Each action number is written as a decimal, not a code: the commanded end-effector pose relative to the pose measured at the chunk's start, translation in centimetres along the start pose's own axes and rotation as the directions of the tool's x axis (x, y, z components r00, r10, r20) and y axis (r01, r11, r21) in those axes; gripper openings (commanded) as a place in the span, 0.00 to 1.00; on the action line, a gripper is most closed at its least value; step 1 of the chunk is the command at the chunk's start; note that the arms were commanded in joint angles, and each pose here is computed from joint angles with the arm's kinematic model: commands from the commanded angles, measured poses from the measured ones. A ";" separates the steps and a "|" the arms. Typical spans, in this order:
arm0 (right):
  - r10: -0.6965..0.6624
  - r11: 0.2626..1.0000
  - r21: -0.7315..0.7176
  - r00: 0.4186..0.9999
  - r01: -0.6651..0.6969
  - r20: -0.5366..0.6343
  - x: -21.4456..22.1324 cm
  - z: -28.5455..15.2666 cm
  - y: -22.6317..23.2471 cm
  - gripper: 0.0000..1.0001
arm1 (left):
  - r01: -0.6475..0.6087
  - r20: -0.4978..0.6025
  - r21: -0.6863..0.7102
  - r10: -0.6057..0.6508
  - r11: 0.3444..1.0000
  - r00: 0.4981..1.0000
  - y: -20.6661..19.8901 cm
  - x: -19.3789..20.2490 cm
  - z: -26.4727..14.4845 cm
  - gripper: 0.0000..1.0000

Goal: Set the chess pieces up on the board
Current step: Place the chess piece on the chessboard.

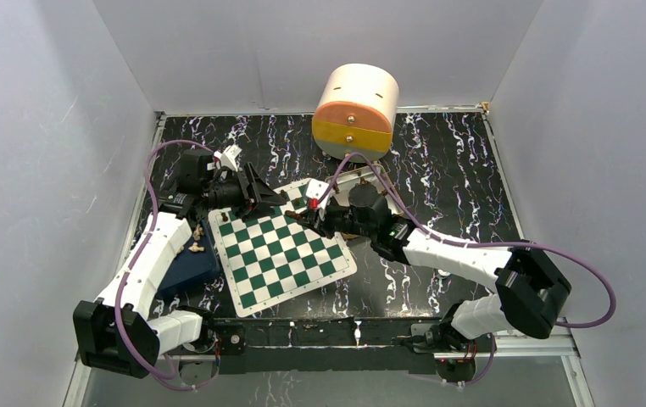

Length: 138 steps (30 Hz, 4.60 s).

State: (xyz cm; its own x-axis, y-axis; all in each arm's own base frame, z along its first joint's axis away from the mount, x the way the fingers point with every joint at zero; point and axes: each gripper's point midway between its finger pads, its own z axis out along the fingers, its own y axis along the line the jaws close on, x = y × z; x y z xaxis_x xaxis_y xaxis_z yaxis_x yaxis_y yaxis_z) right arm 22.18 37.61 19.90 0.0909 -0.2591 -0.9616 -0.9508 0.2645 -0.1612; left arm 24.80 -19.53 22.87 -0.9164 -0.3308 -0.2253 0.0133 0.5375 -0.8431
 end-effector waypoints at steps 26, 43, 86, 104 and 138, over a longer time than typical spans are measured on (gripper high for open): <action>-0.079 0.996 0.055 0.991 0.073 0.110 -4.8 0.6 -0.2 0.10 | 0.020 -0.072 0.019 -0.018 1.000 0.997 -0.2 1.7 1.7 0.19; 0.020 0.996 0.087 0.998 -0.025 0.055 -1.8 -0.4 0.1 0.10 | -0.139 0.066 -0.225 0.158 0.964 0.985 2.4 -2.5 1.1 0.00; 0.076 0.996 0.036 0.994 -0.079 0.079 -2.4 -2.2 1.7 0.12 | -0.112 0.010 -0.873 0.248 0.475 0.969 23.4 -10.8 0.3 0.00; 0.085 0.996 0.035 0.994 -0.087 0.064 -1.9 -2.1 1.7 0.14 | -0.112 -0.010 -0.879 0.216 0.463 0.976 25.0 -10.9 0.6 0.16; 0.927 0.351 -0.099 0.360 -0.931 -0.106 -1.2 -1.0 -2.1 0.11 | -0.714 0.252 0.056 0.682 0.698 0.687 1.3 -2.3 -0.2 0.39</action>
State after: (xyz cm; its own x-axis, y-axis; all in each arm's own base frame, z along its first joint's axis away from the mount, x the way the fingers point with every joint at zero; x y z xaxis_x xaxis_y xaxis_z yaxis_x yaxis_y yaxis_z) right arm 23.48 36.58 18.25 -0.7572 -0.0589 -0.6505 -0.6196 0.3796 0.6870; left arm 27.40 -16.50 17.99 -0.7121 -0.0798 -0.6975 0.4734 0.6790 -0.5610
